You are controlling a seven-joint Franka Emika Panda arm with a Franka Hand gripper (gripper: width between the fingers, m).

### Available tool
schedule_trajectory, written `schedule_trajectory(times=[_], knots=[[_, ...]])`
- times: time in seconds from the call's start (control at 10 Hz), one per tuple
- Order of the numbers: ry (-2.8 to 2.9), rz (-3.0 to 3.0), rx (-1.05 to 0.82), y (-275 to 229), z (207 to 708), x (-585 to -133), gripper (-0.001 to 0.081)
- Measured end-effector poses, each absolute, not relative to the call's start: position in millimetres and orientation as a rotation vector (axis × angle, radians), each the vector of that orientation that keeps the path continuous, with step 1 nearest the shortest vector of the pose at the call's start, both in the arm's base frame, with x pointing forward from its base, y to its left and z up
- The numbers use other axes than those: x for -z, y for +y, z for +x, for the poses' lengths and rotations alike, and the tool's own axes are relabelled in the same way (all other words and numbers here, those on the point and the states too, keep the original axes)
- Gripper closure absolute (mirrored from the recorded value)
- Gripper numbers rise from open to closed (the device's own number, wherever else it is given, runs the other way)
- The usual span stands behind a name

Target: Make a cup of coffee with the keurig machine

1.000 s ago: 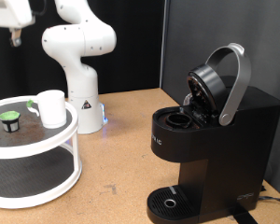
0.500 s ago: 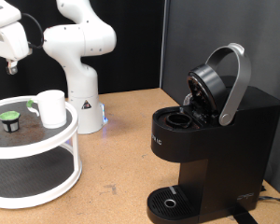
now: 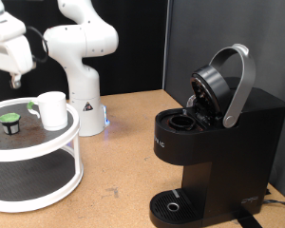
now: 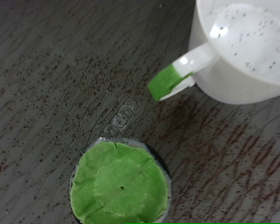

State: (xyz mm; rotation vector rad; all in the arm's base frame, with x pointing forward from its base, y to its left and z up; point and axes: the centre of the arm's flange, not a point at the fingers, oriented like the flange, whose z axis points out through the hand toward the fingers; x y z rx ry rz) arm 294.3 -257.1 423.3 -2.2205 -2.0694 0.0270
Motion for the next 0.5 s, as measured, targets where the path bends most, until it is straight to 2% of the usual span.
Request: schedule_trajectory(times=[0.5], knots=[[-2.089,-2.259,-0.063,-261,300,-368,0.0007]])
